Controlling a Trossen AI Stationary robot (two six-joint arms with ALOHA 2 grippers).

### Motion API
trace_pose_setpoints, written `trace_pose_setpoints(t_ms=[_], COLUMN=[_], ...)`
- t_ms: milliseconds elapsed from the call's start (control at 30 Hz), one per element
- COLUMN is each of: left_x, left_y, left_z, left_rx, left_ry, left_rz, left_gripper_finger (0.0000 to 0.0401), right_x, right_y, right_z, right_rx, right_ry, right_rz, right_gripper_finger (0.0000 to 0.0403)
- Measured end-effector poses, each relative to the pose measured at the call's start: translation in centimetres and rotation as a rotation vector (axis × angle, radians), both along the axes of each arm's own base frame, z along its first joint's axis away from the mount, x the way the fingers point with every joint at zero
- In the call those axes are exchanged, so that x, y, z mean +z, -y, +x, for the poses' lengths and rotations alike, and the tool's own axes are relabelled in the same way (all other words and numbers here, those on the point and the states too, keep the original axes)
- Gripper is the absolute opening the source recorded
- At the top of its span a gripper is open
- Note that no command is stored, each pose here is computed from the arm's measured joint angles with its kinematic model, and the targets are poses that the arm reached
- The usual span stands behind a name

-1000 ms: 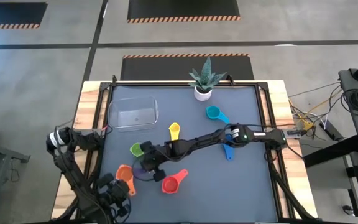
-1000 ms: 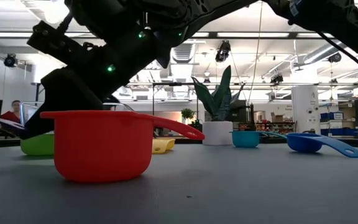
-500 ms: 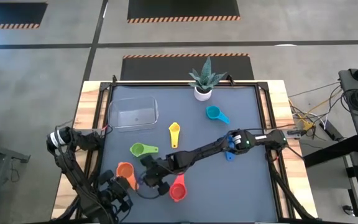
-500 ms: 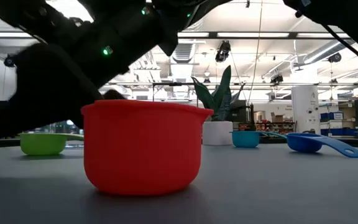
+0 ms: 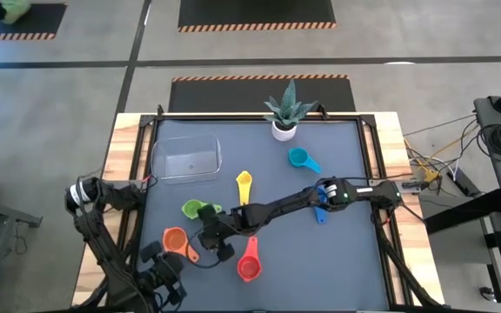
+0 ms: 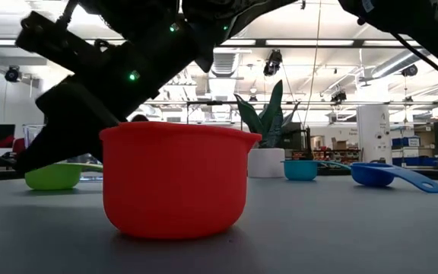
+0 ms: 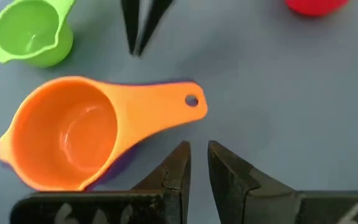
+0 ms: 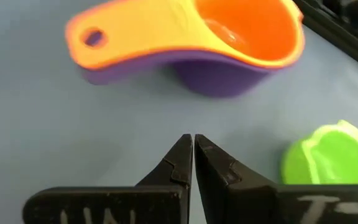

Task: Nest measuring cups in basket
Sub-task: Stack the orange measuring cup on top of the violet measuring cup

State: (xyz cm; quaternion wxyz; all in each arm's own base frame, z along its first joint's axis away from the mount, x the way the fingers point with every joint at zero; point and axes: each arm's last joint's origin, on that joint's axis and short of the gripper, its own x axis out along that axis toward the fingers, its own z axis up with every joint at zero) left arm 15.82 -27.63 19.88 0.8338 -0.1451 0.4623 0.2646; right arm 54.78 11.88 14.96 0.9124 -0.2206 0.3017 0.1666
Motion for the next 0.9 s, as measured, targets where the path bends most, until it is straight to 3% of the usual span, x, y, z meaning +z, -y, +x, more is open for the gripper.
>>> trace_pose_setpoints(t_ms=[633,900], left_x=[-3.3,-3.0], left_y=[-1.6,-1.5], left_z=[-0.6,-0.4], left_rx=[0.003,-0.011], left_ry=[0.001,0.029], left_rz=[0.055,0.069], left_gripper_finger=[0.0037,0.0037], right_x=[0.1,0.1], right_y=[-0.7,-0.6], right_z=[0.0,0.0], right_rx=[0.028,0.021], right_ry=[0.022,0.015], right_rz=[0.029,0.022], right_gripper_finger=[0.0009,0.0009])
